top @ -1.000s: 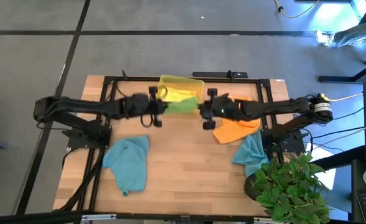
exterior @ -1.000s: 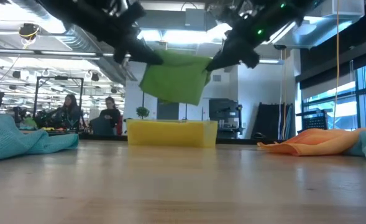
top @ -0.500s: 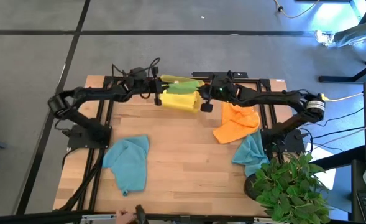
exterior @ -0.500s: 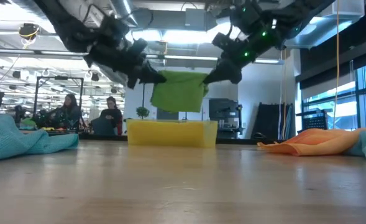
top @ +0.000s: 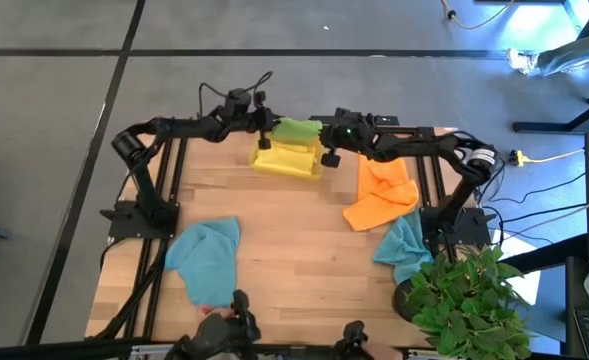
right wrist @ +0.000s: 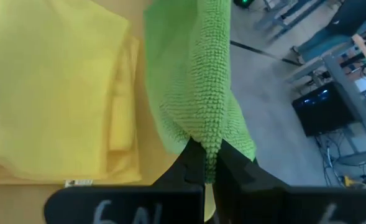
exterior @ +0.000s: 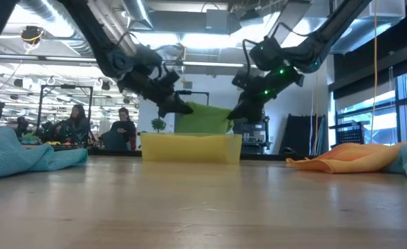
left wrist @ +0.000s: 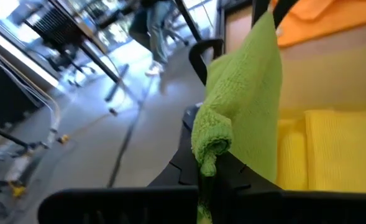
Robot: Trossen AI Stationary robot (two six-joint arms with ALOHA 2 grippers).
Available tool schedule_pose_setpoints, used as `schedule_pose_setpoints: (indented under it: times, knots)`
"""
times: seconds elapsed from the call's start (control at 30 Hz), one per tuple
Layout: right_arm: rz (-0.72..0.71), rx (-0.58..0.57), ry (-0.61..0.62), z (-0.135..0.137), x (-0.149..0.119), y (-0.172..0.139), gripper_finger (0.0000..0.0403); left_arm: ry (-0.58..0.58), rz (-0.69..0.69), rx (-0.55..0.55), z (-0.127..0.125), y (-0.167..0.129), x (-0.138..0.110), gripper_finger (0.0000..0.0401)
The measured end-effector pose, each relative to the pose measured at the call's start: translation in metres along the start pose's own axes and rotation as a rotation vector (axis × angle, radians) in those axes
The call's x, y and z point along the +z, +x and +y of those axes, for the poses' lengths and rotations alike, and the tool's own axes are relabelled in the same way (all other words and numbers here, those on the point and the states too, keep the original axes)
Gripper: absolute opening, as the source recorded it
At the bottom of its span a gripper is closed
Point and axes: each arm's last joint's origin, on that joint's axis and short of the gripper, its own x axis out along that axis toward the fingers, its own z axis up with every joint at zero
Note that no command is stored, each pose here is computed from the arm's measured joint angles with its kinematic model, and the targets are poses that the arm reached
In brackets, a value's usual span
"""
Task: Fold microfiber towels
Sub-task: Put the green towel into the yellow bin
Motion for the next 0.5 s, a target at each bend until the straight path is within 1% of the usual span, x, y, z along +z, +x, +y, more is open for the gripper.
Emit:
schedule_pose_setpoints:
  times: [0.1, 0.17, 0.37, 0.5]
  knots:
    - [0.010, 0.007, 0.003, 0.000, -0.006, 0.005, 0.0008, 0.002, 0.049, -0.038, 0.003, 0.006, -0.007, 0.0000]
    - [0.012, 0.032, 0.002, 0.003, -0.009, 0.009, 0.0008, 0.021, 0.089, -0.082, 0.000, 0.008, -0.013, 0.0000]
    - [0.002, 0.152, -0.012, 0.019, -0.012, 0.015, 0.0008, 0.029, 0.184, -0.190, -0.014, 0.007, -0.020, 0.0020]
    - [-0.010, 0.245, -0.027, 0.032, -0.008, 0.013, 0.0008, 0.015, 0.222, -0.229, -0.020, 0.007, -0.022, 0.0037]
